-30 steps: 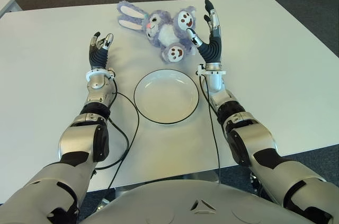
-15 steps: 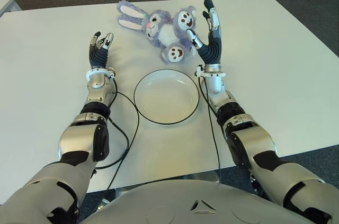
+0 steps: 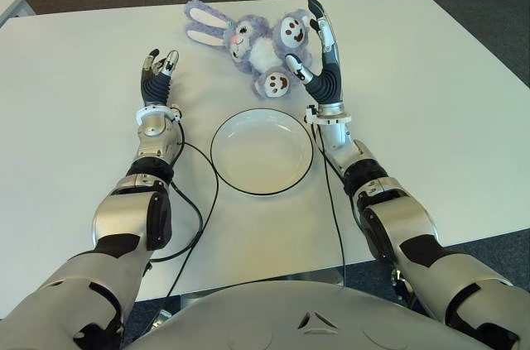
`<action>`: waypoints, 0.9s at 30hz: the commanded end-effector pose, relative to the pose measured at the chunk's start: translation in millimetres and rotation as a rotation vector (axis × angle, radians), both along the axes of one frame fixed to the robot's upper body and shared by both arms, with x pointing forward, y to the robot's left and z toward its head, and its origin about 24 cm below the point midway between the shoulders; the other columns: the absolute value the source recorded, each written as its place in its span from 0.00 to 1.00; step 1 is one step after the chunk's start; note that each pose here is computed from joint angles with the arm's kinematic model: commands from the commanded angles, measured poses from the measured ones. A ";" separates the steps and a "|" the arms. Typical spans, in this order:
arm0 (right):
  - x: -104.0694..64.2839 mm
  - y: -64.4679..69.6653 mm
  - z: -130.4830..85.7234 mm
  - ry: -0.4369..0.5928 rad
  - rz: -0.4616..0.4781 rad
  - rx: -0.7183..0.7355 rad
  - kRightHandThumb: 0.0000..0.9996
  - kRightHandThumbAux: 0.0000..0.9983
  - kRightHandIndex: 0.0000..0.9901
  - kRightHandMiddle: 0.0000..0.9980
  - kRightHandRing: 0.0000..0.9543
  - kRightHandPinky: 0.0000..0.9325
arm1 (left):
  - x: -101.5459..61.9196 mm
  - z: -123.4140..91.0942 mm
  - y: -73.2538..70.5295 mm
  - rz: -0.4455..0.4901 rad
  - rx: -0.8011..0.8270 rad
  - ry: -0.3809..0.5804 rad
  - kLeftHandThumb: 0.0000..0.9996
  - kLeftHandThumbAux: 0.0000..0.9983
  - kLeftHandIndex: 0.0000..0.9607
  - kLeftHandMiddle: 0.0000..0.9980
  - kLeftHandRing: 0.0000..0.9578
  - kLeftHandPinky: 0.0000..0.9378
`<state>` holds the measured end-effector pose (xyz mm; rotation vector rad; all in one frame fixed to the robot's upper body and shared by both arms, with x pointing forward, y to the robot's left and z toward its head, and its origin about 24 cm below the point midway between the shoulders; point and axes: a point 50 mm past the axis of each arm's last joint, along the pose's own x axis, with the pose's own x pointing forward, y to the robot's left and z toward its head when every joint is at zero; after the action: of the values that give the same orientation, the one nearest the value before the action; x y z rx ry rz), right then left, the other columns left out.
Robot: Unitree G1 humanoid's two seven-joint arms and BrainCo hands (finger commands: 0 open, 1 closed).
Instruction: Put the doll into the plate.
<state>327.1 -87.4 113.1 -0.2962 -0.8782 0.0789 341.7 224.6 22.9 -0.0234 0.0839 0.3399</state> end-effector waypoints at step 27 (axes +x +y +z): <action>18.8 -1.6 26.1 -0.073 -0.042 -0.106 0.30 0.35 0.00 0.00 0.00 0.00 | -26.6 -47.6 -6.6 0.001 -0.057 0.215 0.00 0.44 0.12 0.25 0.25 0.21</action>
<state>344.2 -90.4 140.8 -0.3841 -0.9500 0.0711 343.8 223.8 24.5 -0.0282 0.0853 0.3396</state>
